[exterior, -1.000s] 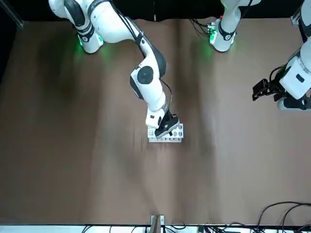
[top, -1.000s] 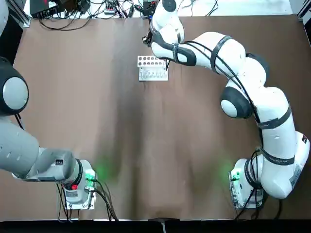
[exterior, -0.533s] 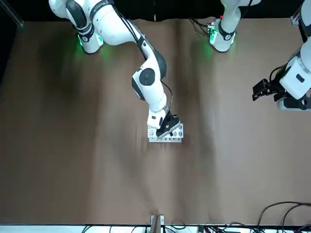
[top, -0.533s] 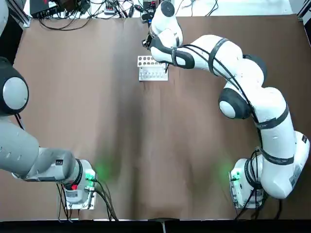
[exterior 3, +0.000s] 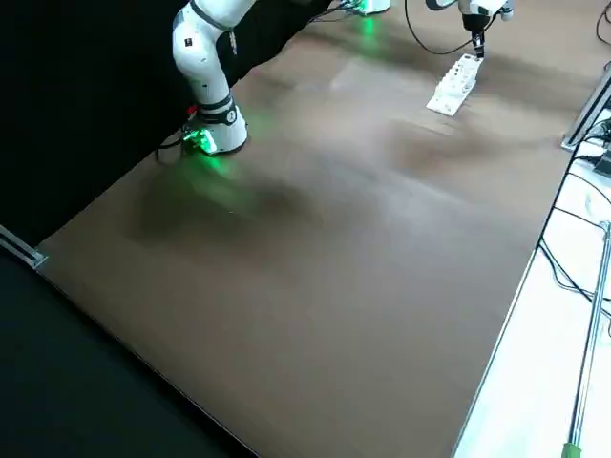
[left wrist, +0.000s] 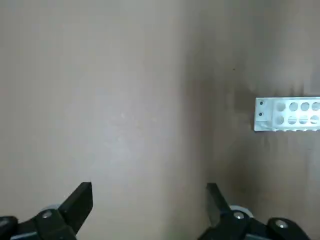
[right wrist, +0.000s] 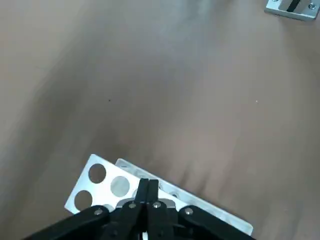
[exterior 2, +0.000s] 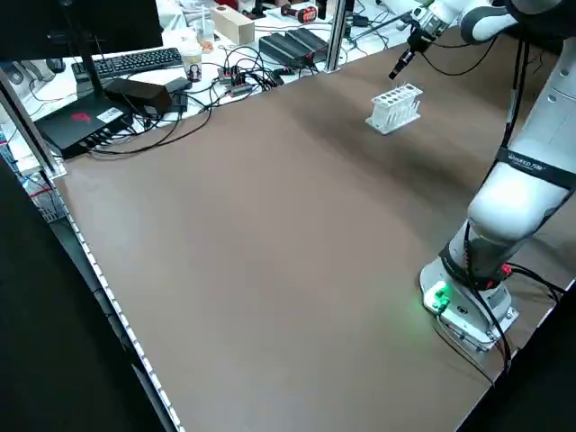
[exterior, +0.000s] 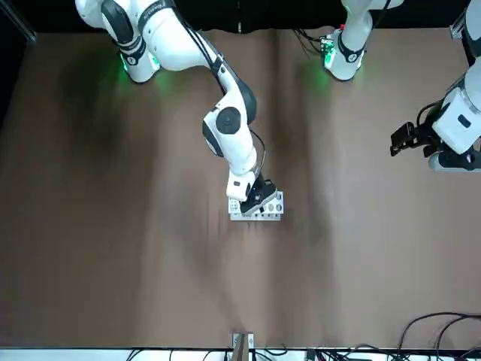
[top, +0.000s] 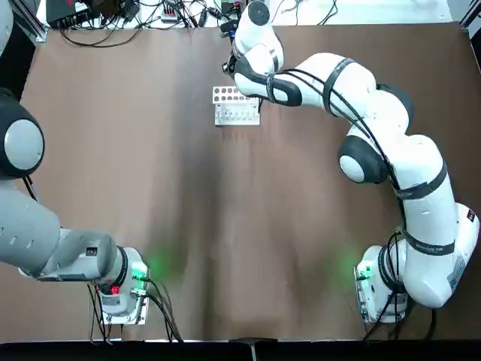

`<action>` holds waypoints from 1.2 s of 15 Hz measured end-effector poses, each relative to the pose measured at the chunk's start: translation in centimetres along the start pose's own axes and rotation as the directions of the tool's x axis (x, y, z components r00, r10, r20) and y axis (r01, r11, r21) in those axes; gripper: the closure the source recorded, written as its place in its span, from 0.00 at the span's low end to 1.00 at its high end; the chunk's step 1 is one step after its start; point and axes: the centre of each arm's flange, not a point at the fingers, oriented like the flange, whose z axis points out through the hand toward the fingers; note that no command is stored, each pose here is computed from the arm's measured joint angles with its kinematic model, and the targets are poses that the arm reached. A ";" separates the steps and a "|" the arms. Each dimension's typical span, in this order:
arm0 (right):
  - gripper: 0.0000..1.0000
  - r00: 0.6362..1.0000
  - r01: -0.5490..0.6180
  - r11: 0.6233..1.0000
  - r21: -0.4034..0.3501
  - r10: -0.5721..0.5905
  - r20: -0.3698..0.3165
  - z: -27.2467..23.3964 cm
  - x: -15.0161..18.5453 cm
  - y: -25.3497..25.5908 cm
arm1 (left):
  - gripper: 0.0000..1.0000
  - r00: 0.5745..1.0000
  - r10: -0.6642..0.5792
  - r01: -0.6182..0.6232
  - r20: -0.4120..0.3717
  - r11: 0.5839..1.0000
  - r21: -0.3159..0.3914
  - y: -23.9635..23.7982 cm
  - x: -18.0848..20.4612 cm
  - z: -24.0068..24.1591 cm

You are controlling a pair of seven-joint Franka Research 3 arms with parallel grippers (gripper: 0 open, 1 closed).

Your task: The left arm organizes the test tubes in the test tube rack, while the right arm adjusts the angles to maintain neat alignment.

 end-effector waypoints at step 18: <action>0.99 0.999 0.019 1.000 -0.011 -0.019 0.049 -5.2 2.0 1.7 | 0.00 1.000 0.016 -0.016 0.000 1.000 0.000 1.0 -0.1 0.0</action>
